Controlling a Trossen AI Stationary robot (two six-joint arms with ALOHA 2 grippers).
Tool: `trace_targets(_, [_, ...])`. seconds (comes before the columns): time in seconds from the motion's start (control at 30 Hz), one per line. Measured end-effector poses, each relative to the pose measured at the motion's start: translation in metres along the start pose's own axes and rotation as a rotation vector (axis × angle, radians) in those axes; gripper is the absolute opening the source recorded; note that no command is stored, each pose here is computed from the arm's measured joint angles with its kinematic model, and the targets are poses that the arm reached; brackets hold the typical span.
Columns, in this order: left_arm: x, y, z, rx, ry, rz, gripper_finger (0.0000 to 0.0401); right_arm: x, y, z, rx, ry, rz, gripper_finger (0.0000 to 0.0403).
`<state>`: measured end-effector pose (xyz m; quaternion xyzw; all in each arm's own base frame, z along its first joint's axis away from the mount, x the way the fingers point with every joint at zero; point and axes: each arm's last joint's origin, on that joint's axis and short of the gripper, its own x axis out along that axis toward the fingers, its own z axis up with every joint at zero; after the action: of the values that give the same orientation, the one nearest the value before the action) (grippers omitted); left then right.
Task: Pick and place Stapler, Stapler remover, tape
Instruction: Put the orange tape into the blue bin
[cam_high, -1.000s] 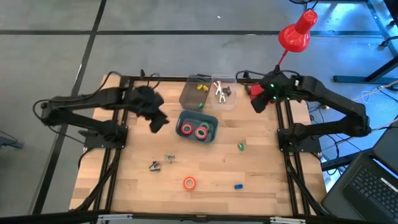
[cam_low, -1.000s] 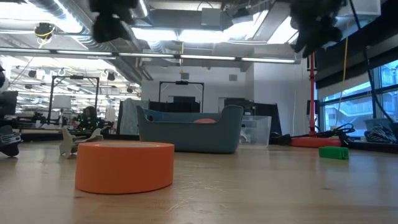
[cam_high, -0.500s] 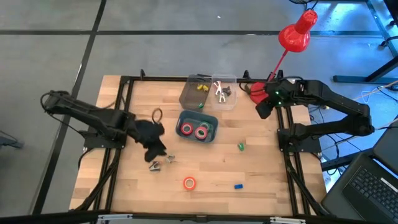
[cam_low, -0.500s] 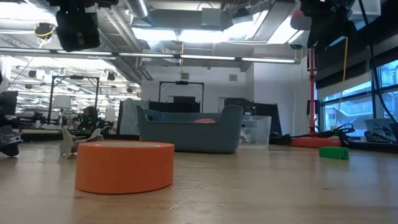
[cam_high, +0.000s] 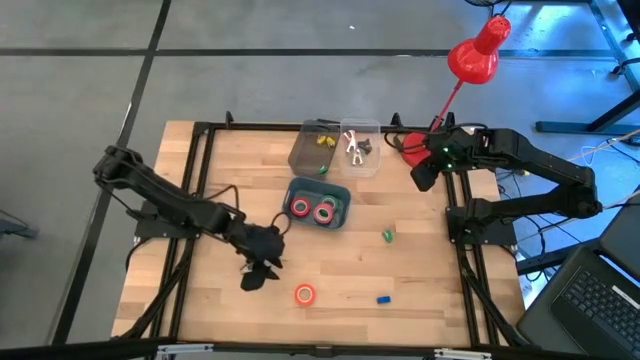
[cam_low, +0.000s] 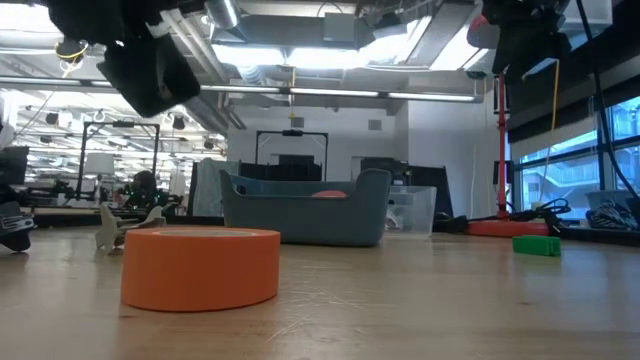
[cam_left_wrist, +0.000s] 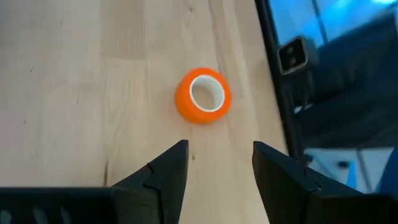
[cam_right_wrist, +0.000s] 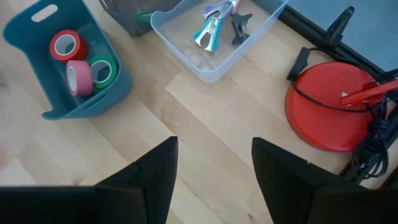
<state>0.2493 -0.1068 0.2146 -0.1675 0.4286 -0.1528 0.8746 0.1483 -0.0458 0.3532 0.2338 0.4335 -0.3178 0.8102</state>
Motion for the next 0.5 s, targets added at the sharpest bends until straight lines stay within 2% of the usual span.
trace_targets(0.17, [0.017, -0.002, 0.003, 0.14, 0.076, -0.048, 0.0169, 0.0, 0.0, 0.001, -0.001, -0.008, 0.004, 0.0206])
trace_targets(0.5, [0.044, -0.008, 0.021, 0.301, 0.108, -0.076, 0.0169, 0.0, 0.002, 0.006, 0.013, -0.067, 0.01, 0.0207])
